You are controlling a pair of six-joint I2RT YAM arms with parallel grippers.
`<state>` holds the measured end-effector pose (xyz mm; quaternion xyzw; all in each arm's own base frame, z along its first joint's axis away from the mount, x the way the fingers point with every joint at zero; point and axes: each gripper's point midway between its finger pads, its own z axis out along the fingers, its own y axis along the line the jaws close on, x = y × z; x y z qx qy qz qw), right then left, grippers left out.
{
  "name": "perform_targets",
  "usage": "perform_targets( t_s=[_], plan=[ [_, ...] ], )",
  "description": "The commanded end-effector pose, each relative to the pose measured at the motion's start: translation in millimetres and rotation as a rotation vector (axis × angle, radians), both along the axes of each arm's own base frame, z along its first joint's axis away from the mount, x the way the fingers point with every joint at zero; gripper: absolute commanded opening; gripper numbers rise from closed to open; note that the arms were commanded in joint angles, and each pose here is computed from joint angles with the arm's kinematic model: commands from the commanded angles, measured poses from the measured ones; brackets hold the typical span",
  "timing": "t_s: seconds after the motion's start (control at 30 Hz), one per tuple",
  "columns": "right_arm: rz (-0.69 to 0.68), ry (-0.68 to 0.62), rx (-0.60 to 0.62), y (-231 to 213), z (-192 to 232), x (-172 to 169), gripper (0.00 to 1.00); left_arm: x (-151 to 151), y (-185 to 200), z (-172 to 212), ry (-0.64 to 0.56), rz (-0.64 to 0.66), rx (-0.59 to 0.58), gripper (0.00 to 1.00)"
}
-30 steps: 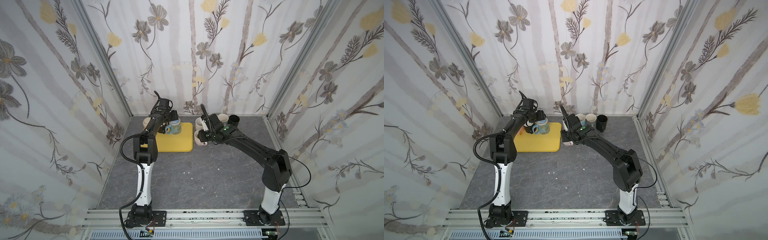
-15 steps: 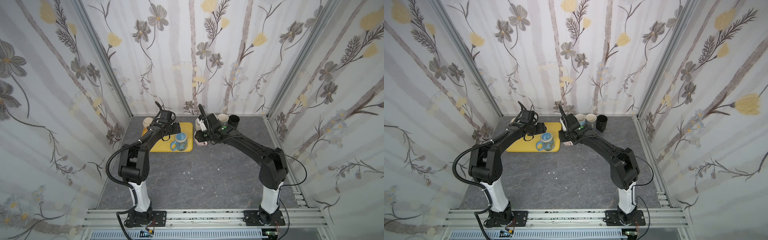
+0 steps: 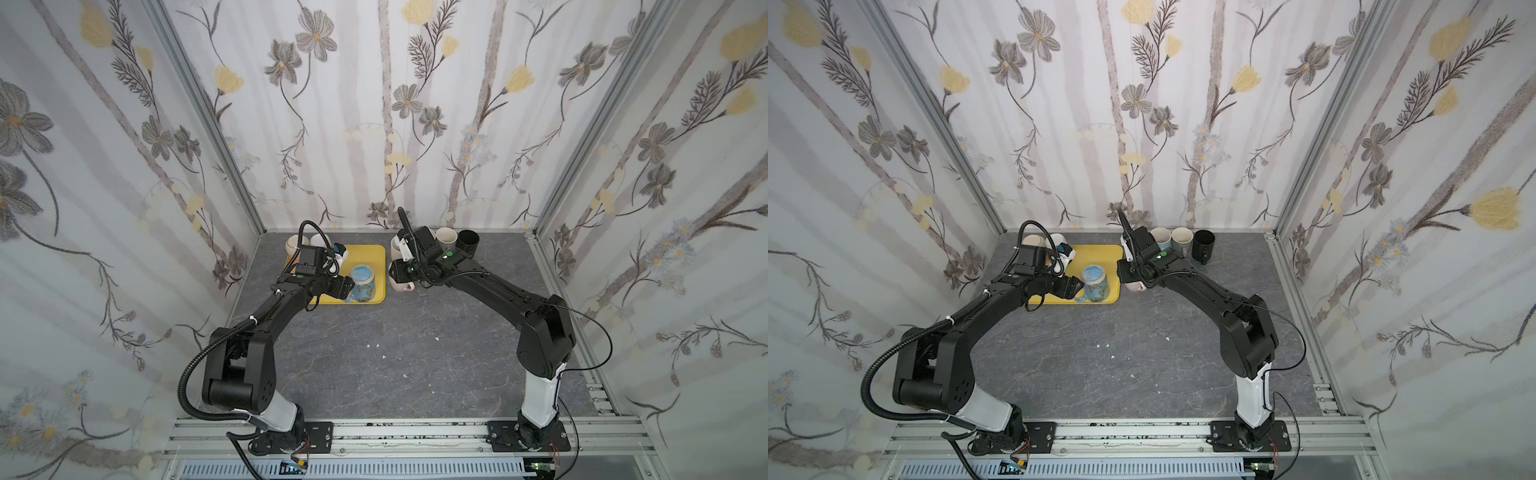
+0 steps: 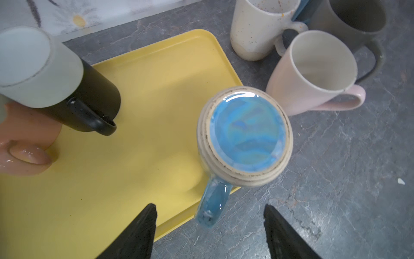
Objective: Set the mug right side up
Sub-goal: 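Grasp the upside-down blue butterfly mug on the tray with the left gripper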
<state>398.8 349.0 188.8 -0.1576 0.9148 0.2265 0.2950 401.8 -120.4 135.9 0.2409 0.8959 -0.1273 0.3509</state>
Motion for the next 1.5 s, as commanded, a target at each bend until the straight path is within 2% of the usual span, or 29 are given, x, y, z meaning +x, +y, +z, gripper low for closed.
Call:
perform_targets(
  t_s=[0.0, 0.13, 0.3, 0.57, 0.77, 1.03, 1.27, 1.47],
  plan=[
    [-0.010, -0.015, 0.007, -2, 4, 1, 0.40, -8, -2, -10, -0.005, -0.120, 0.083, 0.73],
    [-0.010, -0.012, 0.023, -3, 2, -3, 0.41, 0, 2, -23, 0.010, -0.106, 0.115, 0.68],
    [-0.014, -0.010, 0.018, -6, -1, -5, 0.41, 14, -5, -34, 0.028, -0.095, 0.080, 0.62],
    [-0.010, -0.008, 0.013, -6, -5, -5, 0.41, 26, -20, -38, -0.037, -0.099, 0.101, 0.50],
    [-0.009, -0.010, 0.018, -6, -4, -4, 0.41, 28, -16, -49, -0.029, -0.071, 0.151, 0.35],
    [-0.008, -0.012, 0.026, -4, -2, -4, 0.41, 32, -15, -44, -0.055, -0.033, 0.147, 0.01],
    [-0.041, -0.056, 0.046, -8, 13, 0, 0.41, 37, -11, -11, -0.152, 0.067, 0.076, 0.00],
    [-0.082, -0.101, 0.105, -12, 31, 2, 0.41, 30, -15, 16, -0.187, 0.164, -0.150, 0.00]
  ],
)
